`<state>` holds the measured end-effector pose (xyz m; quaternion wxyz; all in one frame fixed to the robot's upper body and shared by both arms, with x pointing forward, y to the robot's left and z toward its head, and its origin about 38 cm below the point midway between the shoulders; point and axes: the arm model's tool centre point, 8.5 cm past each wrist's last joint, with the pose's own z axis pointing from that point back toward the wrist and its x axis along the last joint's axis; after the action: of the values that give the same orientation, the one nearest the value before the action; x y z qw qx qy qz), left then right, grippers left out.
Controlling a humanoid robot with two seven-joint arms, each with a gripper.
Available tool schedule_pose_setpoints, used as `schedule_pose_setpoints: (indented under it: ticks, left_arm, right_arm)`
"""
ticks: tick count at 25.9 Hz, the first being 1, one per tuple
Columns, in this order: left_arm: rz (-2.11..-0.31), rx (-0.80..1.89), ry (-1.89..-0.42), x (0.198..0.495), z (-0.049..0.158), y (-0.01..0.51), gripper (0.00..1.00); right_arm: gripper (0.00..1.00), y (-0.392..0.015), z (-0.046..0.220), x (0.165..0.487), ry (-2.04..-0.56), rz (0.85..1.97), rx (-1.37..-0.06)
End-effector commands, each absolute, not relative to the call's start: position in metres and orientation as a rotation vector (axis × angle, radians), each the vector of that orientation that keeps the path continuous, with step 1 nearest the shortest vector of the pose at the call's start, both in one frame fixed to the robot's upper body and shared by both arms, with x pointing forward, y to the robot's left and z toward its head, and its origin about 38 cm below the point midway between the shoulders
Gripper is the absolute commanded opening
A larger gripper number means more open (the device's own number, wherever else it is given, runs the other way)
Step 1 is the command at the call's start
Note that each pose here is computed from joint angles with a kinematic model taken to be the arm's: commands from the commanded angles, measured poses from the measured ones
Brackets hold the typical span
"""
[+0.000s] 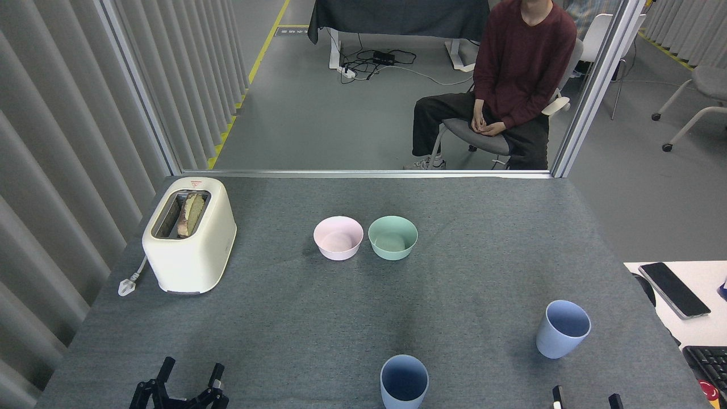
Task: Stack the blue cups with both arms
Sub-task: 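Open the left gripper and withdraw it from the cup, then reach the right gripper to the other blue cup and grasp it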
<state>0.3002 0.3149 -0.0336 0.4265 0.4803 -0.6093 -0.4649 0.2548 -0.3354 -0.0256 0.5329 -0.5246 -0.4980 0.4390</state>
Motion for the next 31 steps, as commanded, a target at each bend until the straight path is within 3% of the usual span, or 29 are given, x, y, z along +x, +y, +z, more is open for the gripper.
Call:
schedule_pose_setpoints:
  ticks: [1, 10, 27, 28, 29, 31]
  left_arm:
    - [-1.119, 1.22, -1.499, 0.298, -0.033, 0.327, 0.99]
    - [-1.094, 1.207, -1.419, 0.267, -0.049, 0.342, 0.99]
    - [-1.108, 1.205, -1.414, 0.264, -0.05, 0.344, 0.99]
    - [-1.109, 1.206, -1.415, 0.265, -0.049, 0.344, 0.99]
    - [-1.108, 1.208, -1.418, 0.266, -0.048, 0.344, 0.99]
    - [-1.109, 1.21, -1.42, 0.266, -0.048, 0.343, 0.99]
  right_arm:
    - [1.0, -0.346, -0.033, 0.292, -1.171, 1.043, -1.239]
    - [1.0, -0.362, -0.029, 0.327, -1.156, 1.046, -1.253]
    - [1.0, -0.35, -0.029, 0.387, -1.156, 1.112, -1.208]
    - [0.94, -0.349, -0.029, 0.388, -1.156, 1.113, -1.21]
    - [0.76, -0.348, -0.031, 0.386, -1.152, 1.114, -1.208]
    - [0.55, -0.347, -0.029, 0.385, -1.168, 1.114, -1.215]
